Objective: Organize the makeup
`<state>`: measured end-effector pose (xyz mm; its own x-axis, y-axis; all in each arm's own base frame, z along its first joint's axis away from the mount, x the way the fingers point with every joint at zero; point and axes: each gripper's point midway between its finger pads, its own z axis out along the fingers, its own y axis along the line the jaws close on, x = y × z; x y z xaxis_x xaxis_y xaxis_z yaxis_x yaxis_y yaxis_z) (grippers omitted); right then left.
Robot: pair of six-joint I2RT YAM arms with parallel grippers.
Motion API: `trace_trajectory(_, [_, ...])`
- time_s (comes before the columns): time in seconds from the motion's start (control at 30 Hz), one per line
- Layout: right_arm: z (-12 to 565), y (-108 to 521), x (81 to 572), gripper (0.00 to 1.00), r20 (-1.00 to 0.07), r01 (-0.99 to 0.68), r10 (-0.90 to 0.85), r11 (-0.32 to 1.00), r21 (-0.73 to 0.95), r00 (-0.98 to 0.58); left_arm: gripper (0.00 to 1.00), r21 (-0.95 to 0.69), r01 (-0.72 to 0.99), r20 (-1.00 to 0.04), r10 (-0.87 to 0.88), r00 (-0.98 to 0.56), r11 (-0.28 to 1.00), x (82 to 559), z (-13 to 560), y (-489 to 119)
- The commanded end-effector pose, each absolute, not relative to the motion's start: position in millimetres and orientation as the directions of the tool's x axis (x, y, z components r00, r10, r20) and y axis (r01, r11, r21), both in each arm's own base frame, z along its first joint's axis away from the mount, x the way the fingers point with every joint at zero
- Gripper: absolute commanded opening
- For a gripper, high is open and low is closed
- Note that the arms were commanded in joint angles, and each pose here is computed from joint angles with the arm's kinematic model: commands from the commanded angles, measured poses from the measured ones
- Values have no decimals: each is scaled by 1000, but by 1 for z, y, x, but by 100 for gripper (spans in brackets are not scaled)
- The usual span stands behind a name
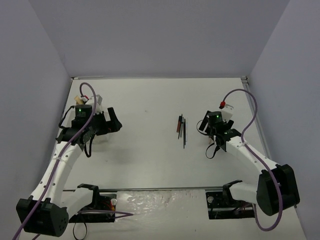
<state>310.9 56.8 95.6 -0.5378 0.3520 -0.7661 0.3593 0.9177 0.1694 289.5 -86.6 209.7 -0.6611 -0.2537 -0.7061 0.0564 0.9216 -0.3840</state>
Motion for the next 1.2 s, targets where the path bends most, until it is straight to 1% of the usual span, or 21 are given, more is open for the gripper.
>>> trace_trajectory(0.0, [103, 55, 341, 71, -762, 361, 365, 914, 185, -535, 94, -407, 124, -698, -221, -681, 905, 283, 203, -98])
trace_trajectory(0.07, [101, 54, 352, 64, -760, 361, 358, 916, 174, -542, 94, -403, 127, -688, -208, -695, 906, 280, 198, -98])
trace_trajectory(0.1, [102, 54, 357, 59, -762, 362, 357, 916, 173, -540, 94, -402, 131, -687, -205, -697, 906, 279, 197, -98])
trace_trajectory(0.13, [101, 53, 360, 58, -760, 366, 355, 916, 166, -544, 94, -402, 129, -686, -204, -698, 907, 279, 196, -98])
trace_trajectory(0.2, [93, 49, 374, 52, -750, 374, 352, 915, 149, -561, 94, -403, 135, -681, -199, -705, 905, 277, 194, -99])
trace_trajectory(0.5, [59, 44, 402, 42, -703, 377, 332, 921, 98, -629, 94, -418, 144, -671, -198, -715, 897, 274, 193, -102])
trace_trajectory(0.97, [17, 51, 403, 30, -649, 365, 333, 926, 90, -684, 94, -419, 131, -665, -206, -718, 898, 275, 191, -101])
trace_trajectory(1.07, [13, 51, 402, 22, -644, 364, 333, 927, 90, -689, 94, -420, 127, -662, -208, -720, 898, 275, 190, -100])
trace_trajectory(1.17, [11, 54, 403, 11, -642, 354, 331, 930, 98, -692, 94, -424, 126, -659, -210, -722, 897, 276, 189, -100])
